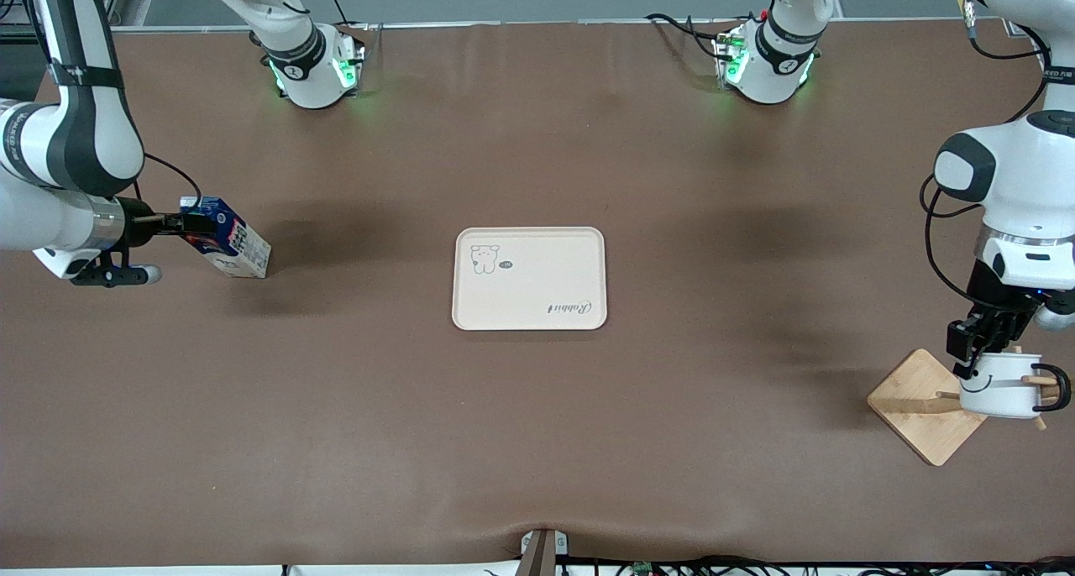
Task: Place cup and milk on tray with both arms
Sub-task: 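Grasp the milk carton with the right gripper while the left gripper grasps the mug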
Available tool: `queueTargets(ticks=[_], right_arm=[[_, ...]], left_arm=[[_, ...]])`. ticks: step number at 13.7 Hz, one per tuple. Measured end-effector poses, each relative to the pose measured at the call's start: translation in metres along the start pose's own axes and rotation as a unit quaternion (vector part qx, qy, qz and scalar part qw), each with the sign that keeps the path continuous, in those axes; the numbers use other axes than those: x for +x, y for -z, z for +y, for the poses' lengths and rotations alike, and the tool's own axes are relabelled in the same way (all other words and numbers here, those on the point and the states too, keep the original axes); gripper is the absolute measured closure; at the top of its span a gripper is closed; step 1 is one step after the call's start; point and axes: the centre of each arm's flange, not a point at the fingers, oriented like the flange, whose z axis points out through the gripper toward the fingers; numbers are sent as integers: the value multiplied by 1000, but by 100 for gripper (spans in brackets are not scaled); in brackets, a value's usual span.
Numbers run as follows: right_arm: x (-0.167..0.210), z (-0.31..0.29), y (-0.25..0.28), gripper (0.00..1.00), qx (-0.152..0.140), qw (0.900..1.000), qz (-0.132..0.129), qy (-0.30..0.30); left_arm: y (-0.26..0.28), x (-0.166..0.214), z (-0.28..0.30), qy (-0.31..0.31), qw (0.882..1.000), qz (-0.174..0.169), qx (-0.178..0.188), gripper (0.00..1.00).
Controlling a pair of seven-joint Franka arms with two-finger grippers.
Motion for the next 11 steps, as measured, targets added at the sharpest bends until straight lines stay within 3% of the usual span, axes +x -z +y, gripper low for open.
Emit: queueTargets(ticks=[2, 3, 5, 10, 11], right_arm=[[-1, -1, -8, 0, -8, 1000, -8, -23], [-2, -2, -10, 0, -9, 1000, -10, -26], [-2, -1, -15, 0, -13, 999, -11, -31], [-6, -3, -49, 4, -13, 999, -22, -47], [-8, -3, -51, 12, -13, 998, -26, -48]], left_arm=[[-2, -1, 2, -2, 1000, -2, -1, 78], [-2, -2, 3, -2, 1000, -2, -2, 78], [0, 2, 10, -8, 1000, 4, -8, 90], [-1, 0, 15, -15, 1000, 2, -11, 90], [-1, -1, 19, -18, 1000, 2, -14, 90]])
